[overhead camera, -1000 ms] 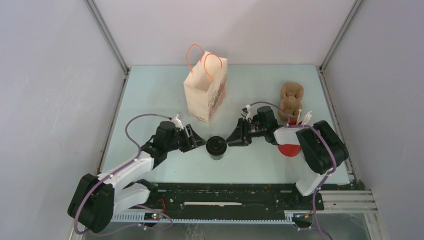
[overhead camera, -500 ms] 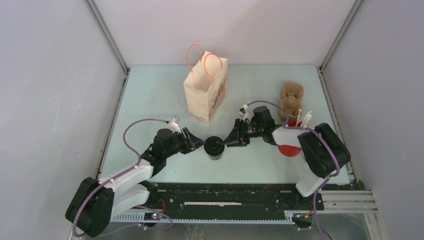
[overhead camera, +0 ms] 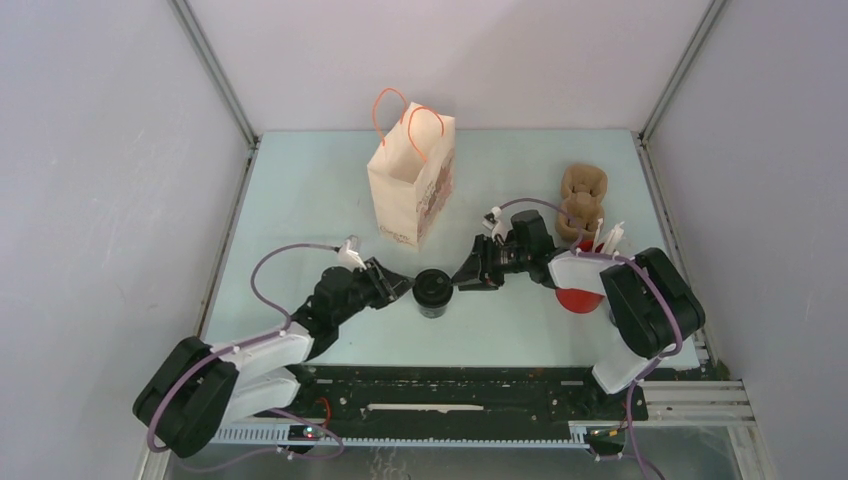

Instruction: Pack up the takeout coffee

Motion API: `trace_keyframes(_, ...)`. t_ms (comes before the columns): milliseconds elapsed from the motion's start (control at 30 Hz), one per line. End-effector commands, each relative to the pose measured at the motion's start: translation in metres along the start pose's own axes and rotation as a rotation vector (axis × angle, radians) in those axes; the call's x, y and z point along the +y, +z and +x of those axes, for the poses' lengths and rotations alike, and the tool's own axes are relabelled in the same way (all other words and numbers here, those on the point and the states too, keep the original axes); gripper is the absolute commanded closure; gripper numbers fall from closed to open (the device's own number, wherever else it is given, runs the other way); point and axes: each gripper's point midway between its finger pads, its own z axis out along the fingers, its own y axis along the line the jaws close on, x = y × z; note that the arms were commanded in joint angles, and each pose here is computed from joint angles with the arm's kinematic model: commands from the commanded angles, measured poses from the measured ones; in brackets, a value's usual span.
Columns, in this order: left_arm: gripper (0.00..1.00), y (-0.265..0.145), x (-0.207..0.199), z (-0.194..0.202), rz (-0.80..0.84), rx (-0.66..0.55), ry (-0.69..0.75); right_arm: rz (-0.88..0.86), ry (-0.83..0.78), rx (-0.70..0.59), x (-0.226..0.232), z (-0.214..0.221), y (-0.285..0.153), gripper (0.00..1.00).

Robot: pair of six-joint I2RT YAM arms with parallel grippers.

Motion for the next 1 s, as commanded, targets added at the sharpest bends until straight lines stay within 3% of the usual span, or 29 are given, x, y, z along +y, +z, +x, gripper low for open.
trace_keyframes(0, 0.58, -0.027, 0.065, 0.054, -0.247, 0.194, 0.021, 0.093, -0.041, 0.003, -0.011, 0.008, 0.003, 0.44)
trace_keyframes(200, 0.44, -0.032, 0.009, 0.018, -0.116, 0.117, 0.072, 0.03, -0.085, -0.02, 0.019, 0.001, -0.009, 0.38)
trace_keyframes(633, 0.3, -0.031, -0.031, -0.01, -0.053, 0.095, 0.11, 0.002, -0.087, -0.018, 0.023, -0.003, -0.02, 0.29)
trace_keyframes(967, 0.37, -0.037, -0.016, 0.0, -0.089, 0.117, 0.102, -0.013, -0.07, 0.011, 0.021, 0.014, -0.024, 0.35)
